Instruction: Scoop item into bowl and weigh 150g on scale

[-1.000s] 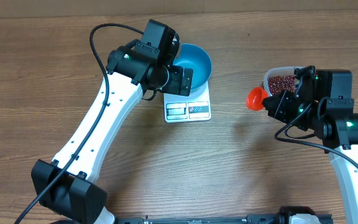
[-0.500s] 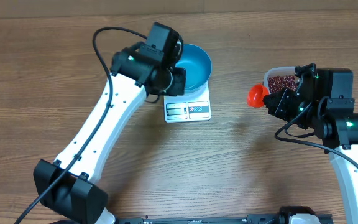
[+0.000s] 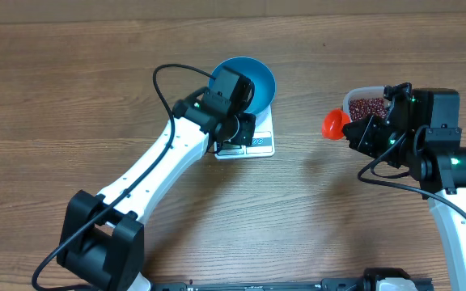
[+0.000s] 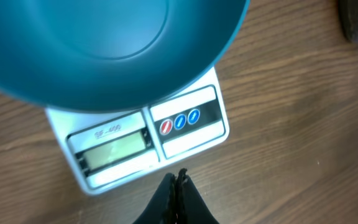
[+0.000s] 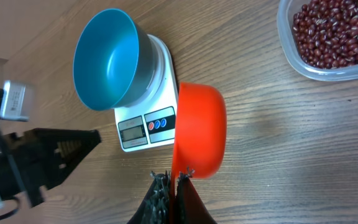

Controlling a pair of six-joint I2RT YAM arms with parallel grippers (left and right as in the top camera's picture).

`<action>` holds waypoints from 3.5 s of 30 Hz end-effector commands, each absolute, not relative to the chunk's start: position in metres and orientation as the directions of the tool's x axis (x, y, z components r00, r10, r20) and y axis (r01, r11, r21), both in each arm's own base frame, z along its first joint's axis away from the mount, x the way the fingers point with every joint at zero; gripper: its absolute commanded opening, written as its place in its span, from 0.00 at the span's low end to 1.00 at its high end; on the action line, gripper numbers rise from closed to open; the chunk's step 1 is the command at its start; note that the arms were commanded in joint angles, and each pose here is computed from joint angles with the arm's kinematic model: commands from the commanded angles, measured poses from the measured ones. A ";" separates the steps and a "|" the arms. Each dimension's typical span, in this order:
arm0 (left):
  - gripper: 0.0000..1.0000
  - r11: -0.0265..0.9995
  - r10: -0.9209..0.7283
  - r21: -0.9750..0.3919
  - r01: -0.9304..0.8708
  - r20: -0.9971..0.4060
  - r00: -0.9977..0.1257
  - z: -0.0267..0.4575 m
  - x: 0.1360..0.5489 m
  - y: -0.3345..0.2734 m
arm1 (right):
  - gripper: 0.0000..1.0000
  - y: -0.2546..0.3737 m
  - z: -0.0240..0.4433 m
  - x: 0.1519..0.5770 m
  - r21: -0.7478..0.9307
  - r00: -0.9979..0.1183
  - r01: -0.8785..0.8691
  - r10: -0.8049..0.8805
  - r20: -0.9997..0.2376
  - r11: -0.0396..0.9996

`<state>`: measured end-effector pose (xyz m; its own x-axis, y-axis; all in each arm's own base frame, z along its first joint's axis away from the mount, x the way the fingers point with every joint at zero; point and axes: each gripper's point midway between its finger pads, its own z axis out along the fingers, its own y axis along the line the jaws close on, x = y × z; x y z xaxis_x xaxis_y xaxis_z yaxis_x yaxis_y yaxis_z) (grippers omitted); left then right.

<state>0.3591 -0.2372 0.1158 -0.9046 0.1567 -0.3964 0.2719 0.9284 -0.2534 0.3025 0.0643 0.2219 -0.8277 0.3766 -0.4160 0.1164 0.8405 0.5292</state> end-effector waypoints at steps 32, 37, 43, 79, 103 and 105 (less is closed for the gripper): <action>0.04 0.902 0.363 -0.038 0.430 -0.474 -0.802 0.045 0.360 -0.260 | 0.04 0.060 0.234 0.309 0.520 -0.806 0.110 0.382 -0.452 0.847; 0.05 0.904 0.369 -0.025 0.426 -0.455 -0.810 0.035 0.360 -0.258 | 0.04 0.055 0.232 0.310 0.499 -0.798 0.128 0.387 -0.462 0.857; 0.05 0.908 0.370 -0.010 0.419 -0.452 -0.812 0.032 0.361 -0.255 | 0.04 0.051 0.232 0.311 0.499 -0.794 0.137 0.396 -0.462 0.856; 0.04 0.929 0.340 0.023 0.370 -0.446 -0.828 0.015 0.368 -0.249 | 0.04 0.050 0.231 0.310 0.495 -0.796 0.144 0.397 -0.457 0.857; 0.04 0.927 0.342 0.014 0.376 -0.447 -0.827 0.010 0.369 -0.253 | 0.04 0.050 0.231 0.309 0.495 -0.796 0.144 0.397 -0.456 0.857; 0.04 0.926 0.343 0.012 0.377 -0.443 -0.828 0.008 0.369 -0.253 | 0.04 0.050 0.231 0.309 0.495 -0.796 0.144 0.397 -0.456 0.857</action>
